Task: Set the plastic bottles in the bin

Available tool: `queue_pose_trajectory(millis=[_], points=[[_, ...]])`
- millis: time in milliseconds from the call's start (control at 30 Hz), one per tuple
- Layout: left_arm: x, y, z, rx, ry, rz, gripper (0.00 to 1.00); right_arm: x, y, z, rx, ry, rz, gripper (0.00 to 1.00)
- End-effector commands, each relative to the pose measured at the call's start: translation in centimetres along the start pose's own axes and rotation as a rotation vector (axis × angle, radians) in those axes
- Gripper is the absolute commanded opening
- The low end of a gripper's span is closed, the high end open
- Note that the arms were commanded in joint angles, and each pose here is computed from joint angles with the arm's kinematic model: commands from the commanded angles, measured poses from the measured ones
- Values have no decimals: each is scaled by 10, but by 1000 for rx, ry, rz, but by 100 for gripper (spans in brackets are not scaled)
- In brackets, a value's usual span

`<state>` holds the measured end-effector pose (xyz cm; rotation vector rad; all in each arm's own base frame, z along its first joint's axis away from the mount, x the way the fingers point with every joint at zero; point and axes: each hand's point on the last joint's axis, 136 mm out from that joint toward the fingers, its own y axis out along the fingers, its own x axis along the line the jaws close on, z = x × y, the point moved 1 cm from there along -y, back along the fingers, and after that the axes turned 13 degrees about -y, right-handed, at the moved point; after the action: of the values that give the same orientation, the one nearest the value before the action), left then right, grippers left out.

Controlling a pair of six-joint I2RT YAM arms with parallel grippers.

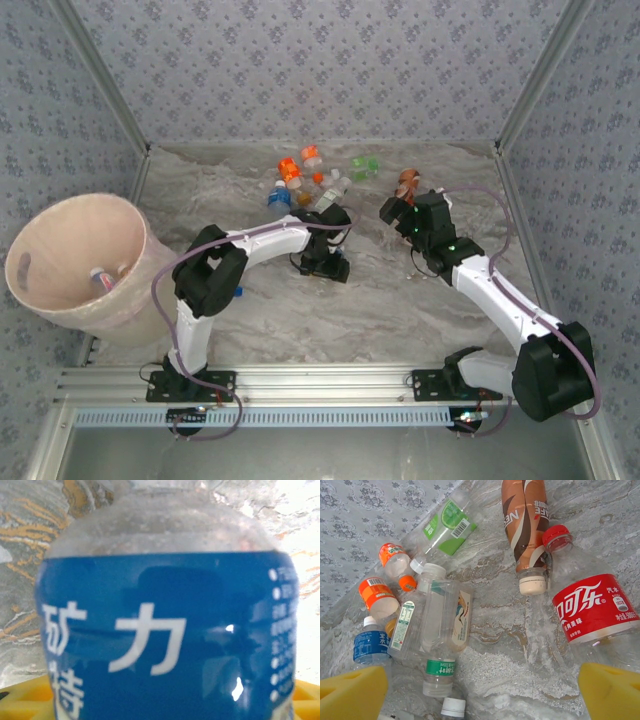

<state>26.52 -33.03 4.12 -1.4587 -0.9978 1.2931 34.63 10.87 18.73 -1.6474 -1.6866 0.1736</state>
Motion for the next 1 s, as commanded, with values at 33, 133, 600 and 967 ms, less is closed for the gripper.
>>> queue_pose_trajectory(millis=[33,133,600,967], points=[[2,5,0,-4,-2,-2,56,-7,2,7,22,-5,20,100],[1,-3,-3,-33,7,5,49,-5,3,6,23,-4,15,100],[-6,-76,-14,-231,93,58,31,2,7,0,17,-10,-1,100],[18,-182,-34,-488,85,78,32,10,6,-10,-26,-15,-36,100]])
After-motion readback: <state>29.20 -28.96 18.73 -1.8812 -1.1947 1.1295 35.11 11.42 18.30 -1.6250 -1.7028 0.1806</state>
